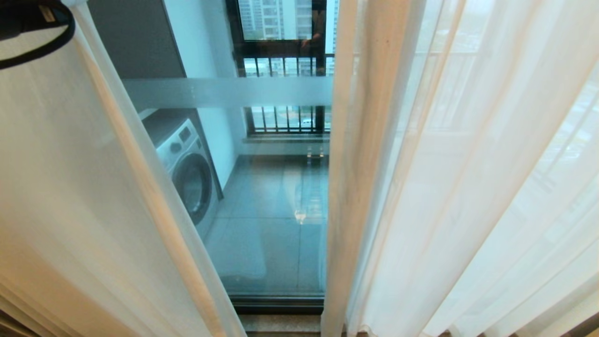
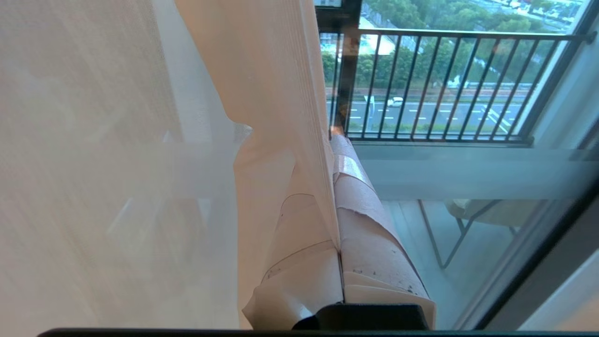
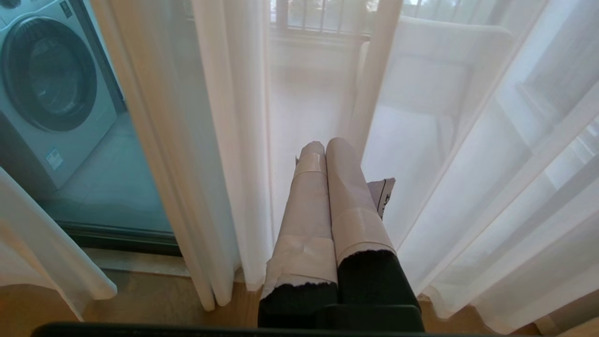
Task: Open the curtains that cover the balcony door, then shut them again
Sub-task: Close the inner curtains on both sides
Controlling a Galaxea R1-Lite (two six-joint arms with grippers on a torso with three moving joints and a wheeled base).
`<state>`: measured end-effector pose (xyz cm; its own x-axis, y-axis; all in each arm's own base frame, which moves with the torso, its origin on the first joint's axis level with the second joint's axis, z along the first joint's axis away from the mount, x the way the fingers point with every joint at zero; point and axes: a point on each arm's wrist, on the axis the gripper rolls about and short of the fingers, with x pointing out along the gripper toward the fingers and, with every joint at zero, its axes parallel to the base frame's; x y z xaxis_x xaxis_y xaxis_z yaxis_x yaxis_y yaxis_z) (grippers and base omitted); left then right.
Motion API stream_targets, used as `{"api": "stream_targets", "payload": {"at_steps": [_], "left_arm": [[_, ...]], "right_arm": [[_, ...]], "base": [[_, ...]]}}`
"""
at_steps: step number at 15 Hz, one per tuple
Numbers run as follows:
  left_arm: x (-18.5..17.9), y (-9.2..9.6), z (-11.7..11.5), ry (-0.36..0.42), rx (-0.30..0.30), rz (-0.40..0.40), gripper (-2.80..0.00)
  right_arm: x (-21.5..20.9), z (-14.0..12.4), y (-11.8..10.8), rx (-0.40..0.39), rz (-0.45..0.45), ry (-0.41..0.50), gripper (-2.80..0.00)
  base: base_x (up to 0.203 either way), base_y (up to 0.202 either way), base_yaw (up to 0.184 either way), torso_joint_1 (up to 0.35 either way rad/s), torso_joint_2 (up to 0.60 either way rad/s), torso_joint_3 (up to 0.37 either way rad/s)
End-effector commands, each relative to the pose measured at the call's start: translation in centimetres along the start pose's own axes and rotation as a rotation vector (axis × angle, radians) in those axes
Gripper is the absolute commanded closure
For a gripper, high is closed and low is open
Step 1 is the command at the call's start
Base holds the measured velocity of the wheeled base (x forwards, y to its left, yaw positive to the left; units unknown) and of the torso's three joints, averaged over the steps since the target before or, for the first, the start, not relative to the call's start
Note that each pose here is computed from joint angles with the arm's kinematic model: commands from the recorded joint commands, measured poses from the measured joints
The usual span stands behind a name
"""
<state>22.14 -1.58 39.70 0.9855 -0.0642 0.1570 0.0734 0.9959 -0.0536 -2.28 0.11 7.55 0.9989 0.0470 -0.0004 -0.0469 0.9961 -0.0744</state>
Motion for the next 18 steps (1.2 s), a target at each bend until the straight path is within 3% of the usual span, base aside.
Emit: {"api": "stream_targets", "payload": {"at_steps": [1,18], "left_arm": [[0.0,0.0,0.0,0.0,0.0,0.001,0.0],[-0.21,-0.1,0.14,-0.006,-0.001,-0.003,0.0]], "right_arm": [[0.0,0.0,0.0,-0.001,0.0,0.0,0.0],[0.0,0.0,0.0,-0.001,0.0,0.0,0.0]], "base": [[0.0,-0.188,0.001,0.007,0.0,0.002],[0.0,-0.184,0.002,0.003,0.0,0.002]]}}
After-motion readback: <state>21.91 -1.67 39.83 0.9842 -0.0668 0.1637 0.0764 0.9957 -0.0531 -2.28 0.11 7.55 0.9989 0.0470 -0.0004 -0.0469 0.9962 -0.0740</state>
